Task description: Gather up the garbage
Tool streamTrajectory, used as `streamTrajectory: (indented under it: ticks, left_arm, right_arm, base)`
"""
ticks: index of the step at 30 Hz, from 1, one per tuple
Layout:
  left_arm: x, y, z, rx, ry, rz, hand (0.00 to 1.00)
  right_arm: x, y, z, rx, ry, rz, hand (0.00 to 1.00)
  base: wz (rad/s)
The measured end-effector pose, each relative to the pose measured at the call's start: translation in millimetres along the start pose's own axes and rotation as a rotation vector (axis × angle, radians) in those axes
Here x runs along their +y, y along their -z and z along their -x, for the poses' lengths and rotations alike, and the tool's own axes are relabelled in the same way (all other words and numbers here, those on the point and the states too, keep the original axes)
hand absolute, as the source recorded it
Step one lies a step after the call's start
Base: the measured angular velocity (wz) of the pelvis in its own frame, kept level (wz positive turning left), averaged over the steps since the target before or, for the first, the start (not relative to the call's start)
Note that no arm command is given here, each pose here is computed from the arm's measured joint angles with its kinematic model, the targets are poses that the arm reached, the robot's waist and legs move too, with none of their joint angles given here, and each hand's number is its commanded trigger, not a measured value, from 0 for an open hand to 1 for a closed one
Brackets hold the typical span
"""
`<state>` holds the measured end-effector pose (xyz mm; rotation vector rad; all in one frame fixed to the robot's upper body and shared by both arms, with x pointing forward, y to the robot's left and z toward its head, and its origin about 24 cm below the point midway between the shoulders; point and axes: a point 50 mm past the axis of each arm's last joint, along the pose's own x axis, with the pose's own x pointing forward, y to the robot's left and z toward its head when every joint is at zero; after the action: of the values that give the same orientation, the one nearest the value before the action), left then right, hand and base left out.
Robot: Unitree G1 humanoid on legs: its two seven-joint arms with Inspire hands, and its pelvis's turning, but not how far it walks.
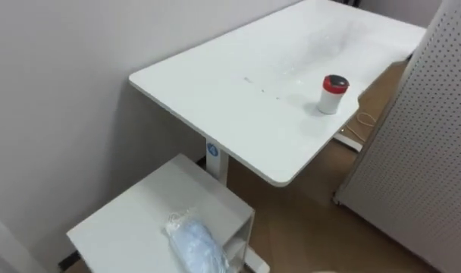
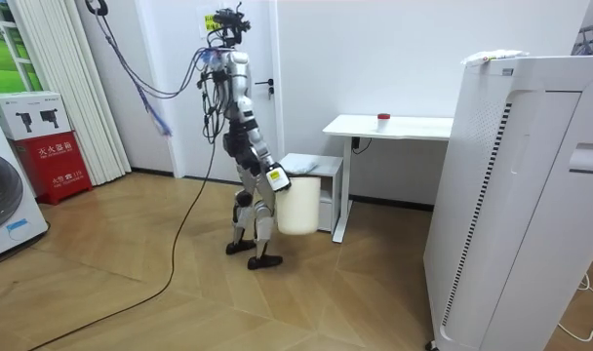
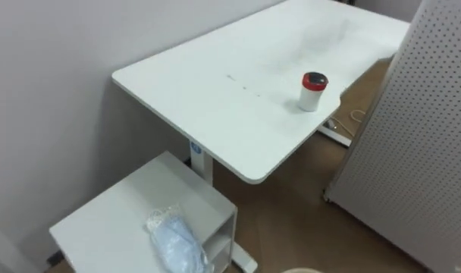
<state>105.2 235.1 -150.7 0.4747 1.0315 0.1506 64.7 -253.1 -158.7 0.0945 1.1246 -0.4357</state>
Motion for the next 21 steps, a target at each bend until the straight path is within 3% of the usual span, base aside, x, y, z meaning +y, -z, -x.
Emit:
streamTrajectory:
  ticks: [6,14,21]
  left_arm:
    - [0.0,-19,-1.9,-0.095,-0.036,-0.025,0.00]
    - [5.4,-96,-10.0,-0.348,-0.149,-0.108,0.00]
    - [4.6,-132,-9.2,-0.461,-0.211,-0.126,0.00]
  right_arm:
    - [15,-7,-3,-0.020,-0.064,0.073,1.00]
    - [36,-31,-8,-0.057,-0.139,0.190,1.00]
    - [47,-49,-10,-0.097,-0.165,0.184,1.00]
  base:
    - [0.00]
    - [-0.04]
    - [0.16]
